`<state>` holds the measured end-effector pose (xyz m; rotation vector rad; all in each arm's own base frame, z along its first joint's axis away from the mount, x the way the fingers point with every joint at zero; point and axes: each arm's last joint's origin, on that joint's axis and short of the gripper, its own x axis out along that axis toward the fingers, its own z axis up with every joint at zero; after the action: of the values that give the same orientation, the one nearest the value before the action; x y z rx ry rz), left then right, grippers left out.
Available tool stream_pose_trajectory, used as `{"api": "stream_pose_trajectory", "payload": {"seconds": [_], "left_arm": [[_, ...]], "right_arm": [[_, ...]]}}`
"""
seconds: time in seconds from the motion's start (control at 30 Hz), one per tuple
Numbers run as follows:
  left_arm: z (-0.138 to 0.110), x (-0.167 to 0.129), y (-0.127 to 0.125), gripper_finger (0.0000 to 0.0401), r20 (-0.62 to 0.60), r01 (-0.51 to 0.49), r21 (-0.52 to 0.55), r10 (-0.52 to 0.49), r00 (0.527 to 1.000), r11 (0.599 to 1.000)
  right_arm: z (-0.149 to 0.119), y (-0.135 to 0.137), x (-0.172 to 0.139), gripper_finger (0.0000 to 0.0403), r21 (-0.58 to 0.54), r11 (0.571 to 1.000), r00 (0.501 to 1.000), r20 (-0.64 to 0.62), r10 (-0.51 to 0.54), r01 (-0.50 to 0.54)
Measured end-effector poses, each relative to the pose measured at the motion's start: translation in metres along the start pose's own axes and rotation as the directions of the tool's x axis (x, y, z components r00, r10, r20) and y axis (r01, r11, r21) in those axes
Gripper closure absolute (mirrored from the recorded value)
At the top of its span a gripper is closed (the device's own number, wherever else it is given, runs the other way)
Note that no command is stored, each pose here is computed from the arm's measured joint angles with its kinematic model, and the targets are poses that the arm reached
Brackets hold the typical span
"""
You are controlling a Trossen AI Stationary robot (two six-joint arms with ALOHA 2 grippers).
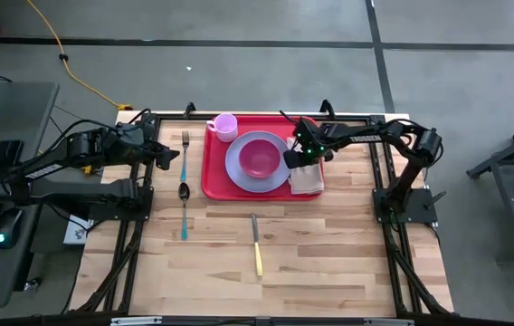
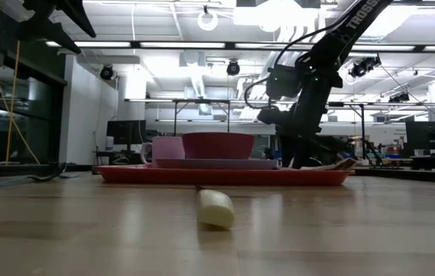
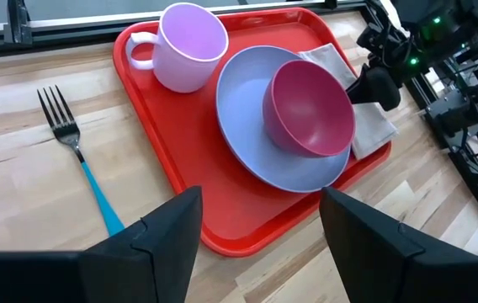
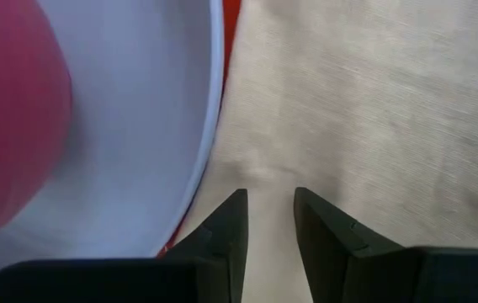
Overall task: Set up tray
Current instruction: Put the white napkin on the red tray to the left of the white plate
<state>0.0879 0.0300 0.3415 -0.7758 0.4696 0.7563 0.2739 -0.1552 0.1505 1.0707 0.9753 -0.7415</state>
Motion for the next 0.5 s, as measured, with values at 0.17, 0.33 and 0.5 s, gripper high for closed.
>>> {"api": "stream_pose_trajectory", "payload": {"seconds": [0.17, 0.33, 0.5], "left_arm": [[0.0000, -0.0001, 0.0000, 0.0130, 0.000, 0.000, 0.000, 0.000, 1.000, 1.000], [0.0000, -0.0001, 0.0000, 0.0130, 0.001, 0.000, 0.000, 0.000, 1.000, 1.000], [0.0000, -0.0001, 0.0000, 0.0130, 0.000, 0.000, 0.000, 0.000, 1.000, 1.000]], "right_arm": [[-0.0023, 0.0033, 0.0007, 0.0325, -0.006, 1.000, 1.000, 0.015, -0.011, 0.011], [-0.0047, 0.0056, 0.0013, 0.0325, -0.014, 1.000, 0.999, 0.028, -0.026, 0.027], [-0.0069, 0.0079, 0.0018, 0.0325, -0.018, 0.999, 0.998, 0.039, -0.039, 0.040]]}}
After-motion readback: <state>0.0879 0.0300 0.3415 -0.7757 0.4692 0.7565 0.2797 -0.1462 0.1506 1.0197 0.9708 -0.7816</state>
